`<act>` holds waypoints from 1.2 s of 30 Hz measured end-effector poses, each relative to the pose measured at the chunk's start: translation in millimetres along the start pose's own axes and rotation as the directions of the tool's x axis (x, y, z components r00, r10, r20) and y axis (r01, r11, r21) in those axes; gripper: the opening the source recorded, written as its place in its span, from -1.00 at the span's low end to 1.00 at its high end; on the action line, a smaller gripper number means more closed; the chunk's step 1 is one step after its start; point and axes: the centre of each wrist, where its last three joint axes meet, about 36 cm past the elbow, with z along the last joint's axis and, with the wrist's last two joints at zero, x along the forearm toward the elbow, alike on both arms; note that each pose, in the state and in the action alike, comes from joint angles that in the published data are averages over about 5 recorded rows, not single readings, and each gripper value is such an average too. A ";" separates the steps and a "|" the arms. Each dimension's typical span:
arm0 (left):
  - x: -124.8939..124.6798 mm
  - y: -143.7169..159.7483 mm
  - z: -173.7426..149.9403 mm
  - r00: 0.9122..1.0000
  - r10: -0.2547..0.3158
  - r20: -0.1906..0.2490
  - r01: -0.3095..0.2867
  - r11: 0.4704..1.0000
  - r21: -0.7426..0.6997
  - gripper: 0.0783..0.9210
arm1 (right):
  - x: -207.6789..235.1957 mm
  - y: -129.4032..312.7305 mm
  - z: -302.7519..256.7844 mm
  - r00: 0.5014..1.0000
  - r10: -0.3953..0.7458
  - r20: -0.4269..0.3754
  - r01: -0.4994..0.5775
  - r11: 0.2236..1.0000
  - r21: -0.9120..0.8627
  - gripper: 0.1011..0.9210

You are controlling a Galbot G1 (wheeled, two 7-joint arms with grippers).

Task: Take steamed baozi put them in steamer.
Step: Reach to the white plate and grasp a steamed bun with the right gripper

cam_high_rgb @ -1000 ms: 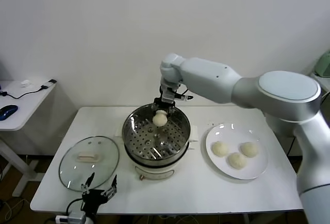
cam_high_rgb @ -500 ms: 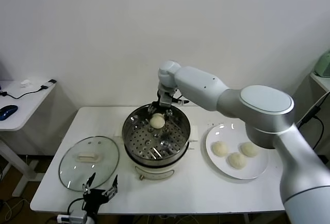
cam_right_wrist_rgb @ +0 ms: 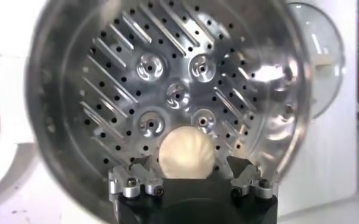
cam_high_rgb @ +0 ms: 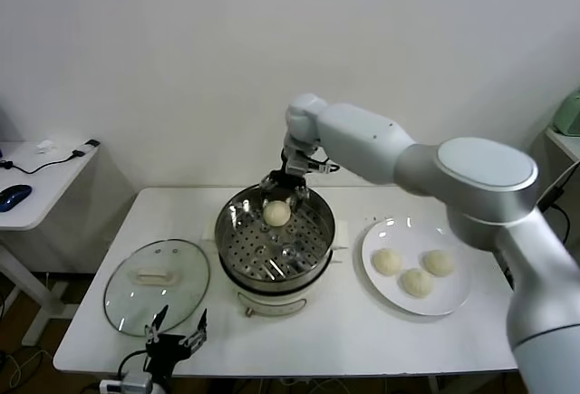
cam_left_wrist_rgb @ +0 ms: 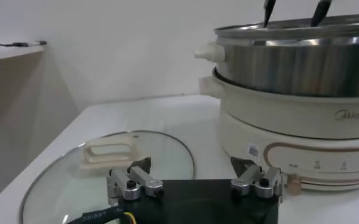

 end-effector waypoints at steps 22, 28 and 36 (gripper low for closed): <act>-4.1 -2.4 -3.8 1.000 -0.005 0.012 0.005 1.000 0.012 0.77 | 16.1 289.2 -24.5 0.994 -0.061 -0.085 -0.045 0.486 -0.873 0.76; -2.7 -3.8 -2.5 1.000 -0.005 0.007 0.005 1.000 0.013 0.77 | -27.5 306.0 -31.5 0.993 -0.078 -0.092 -0.058 0.360 -0.931 0.76; 0.2 -4.2 -1.4 1.000 -0.008 0.001 0.008 1.000 0.011 0.77 | -78.9 304.5 -26.4 0.990 -0.102 -0.094 -0.061 0.288 -0.956 0.76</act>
